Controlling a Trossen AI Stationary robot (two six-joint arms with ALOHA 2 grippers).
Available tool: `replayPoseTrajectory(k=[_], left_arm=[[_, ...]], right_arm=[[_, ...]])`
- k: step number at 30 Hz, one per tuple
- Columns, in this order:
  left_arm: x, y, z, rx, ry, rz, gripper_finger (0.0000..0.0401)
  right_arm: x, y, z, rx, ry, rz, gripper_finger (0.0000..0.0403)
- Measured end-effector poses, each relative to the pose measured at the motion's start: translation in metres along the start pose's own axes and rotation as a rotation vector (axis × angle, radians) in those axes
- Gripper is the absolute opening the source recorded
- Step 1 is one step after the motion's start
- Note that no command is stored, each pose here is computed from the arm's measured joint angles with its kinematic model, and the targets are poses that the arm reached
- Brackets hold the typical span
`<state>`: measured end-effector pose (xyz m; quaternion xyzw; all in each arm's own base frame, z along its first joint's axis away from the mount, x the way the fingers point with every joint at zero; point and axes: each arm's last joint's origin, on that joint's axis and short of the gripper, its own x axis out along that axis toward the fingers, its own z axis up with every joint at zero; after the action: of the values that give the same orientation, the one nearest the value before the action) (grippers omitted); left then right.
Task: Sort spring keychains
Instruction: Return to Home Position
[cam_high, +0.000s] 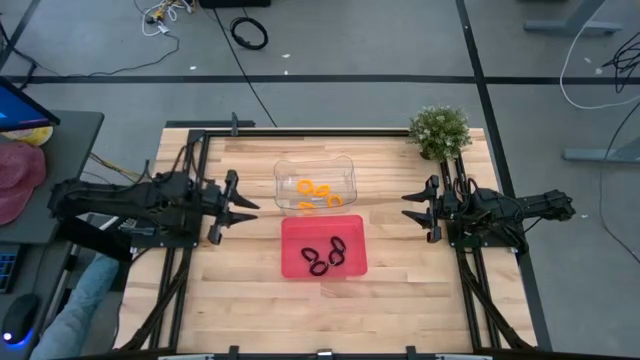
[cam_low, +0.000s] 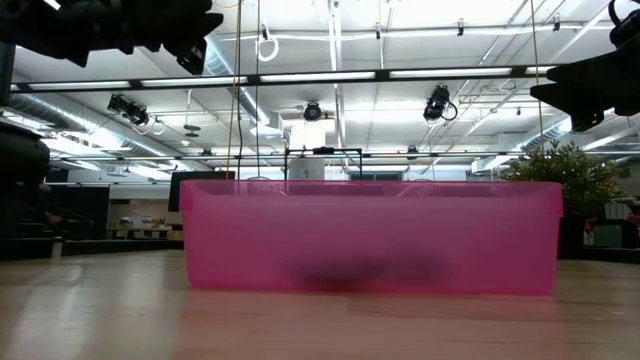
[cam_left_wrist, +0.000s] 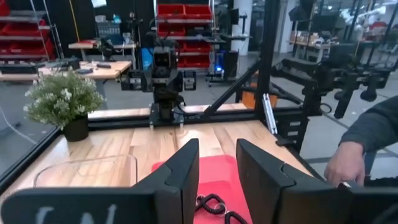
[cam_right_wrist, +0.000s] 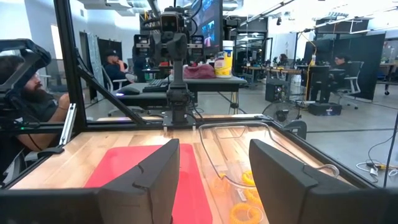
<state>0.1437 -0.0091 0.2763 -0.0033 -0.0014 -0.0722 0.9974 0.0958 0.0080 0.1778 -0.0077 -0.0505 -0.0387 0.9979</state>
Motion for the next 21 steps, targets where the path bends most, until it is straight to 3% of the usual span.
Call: replayPoseTrajectory(k=[21], left_arm=[[-0.030, -0.008, 0.013, 0.034, -0.113, -0.043, 0.0112]], right_arm=[[0.000, 0.000, 0.000, 0.000, 0.000, 0.000, 0.0198]])
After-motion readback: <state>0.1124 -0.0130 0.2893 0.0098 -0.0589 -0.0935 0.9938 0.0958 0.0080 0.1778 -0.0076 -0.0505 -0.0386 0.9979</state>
